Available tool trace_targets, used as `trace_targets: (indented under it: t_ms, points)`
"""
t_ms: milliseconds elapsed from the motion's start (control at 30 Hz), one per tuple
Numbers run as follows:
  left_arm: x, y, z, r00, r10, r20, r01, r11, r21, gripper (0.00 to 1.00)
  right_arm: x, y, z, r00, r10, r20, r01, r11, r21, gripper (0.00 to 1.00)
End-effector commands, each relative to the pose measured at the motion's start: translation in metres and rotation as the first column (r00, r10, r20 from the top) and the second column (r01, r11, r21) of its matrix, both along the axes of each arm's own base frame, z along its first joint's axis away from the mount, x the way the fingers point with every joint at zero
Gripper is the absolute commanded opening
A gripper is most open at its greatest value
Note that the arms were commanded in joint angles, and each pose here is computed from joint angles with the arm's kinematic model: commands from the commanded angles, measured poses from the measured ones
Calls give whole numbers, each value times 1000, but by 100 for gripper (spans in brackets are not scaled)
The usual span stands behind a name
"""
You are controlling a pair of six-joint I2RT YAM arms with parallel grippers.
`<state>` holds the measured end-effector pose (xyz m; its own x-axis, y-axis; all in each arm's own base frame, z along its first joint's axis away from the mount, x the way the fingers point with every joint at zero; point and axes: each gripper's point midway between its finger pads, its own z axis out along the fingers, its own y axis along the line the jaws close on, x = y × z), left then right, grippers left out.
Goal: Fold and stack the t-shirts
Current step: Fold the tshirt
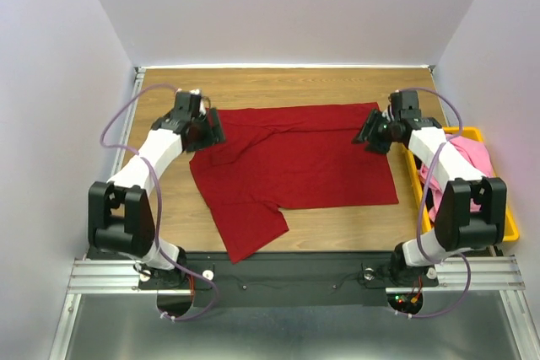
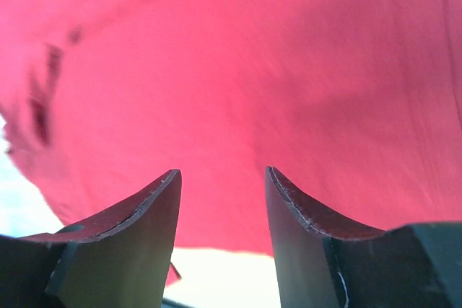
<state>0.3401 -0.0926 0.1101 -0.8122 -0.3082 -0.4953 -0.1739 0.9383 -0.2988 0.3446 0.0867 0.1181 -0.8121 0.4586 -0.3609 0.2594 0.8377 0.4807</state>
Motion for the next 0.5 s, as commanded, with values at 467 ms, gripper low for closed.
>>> trace_targets:
  t_ms: [467]
  points:
    - [71,-106,-15,889,-457,4,370,726,580,80,25,21,7,990,99,101,-101,995,19,83]
